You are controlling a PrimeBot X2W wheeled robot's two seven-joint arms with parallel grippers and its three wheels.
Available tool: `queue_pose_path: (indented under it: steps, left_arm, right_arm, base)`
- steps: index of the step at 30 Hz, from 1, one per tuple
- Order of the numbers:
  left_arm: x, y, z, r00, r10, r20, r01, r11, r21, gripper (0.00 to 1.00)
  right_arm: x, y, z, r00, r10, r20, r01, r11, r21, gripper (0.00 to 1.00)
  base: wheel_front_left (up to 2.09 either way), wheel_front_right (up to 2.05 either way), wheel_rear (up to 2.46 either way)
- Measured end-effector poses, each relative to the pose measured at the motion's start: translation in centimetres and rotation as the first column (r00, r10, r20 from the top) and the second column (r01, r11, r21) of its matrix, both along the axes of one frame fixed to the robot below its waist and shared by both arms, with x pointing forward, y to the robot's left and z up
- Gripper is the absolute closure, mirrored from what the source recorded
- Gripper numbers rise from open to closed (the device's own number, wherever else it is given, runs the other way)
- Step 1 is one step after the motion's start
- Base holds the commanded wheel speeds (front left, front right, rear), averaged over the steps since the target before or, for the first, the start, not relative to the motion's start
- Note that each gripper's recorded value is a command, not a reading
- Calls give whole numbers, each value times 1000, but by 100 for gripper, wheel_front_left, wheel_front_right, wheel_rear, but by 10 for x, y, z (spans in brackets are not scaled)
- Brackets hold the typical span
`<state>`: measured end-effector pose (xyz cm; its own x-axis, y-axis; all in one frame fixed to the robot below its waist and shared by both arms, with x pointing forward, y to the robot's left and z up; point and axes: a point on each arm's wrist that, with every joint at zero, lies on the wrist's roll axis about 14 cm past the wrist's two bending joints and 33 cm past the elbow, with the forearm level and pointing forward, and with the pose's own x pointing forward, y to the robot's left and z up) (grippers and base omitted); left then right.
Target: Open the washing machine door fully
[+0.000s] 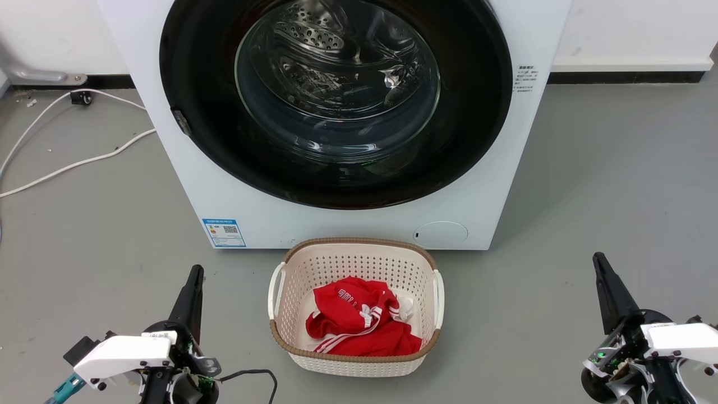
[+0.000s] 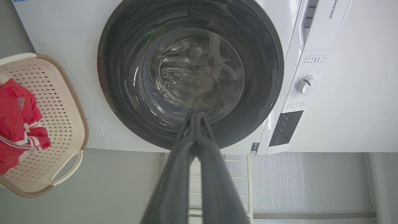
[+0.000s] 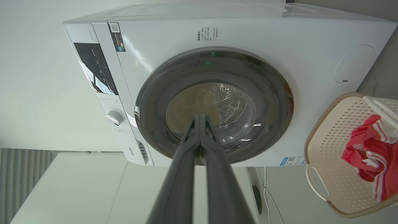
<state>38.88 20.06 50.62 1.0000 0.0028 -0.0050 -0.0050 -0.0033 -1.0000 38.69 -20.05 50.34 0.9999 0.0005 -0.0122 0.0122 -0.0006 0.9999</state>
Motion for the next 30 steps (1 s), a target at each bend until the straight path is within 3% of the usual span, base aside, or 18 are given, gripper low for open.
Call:
queue_pose_path:
  steps: [16,17,22,30]
  left_arm:
    - [0,0,0,1000,-2,-1,2,1000,4,100]
    - [0,0,0,1000,-2,-1,2,1000,4,0]
    - [-7,-3,-17,999,-1,-52,1,1000,-3,0]
    - [-5,-9,-13,999,0,-39,1,1000,31,0]
  right_arm:
    - [0,0,0,1000,-1,-1,1,1000,-3,100]
    - [0,0,0,1000,-1,0,1,1000,-3,0]
    - [-9,0,-18,999,-8,-52,8,1000,2,0]
    - [-7,3,-9,1000,-19,-25,18,1000,-21,0]
  base:
    - [0,0,0]
    - [0,0,0]
    - [0,0,0]
    - [0,0,0]
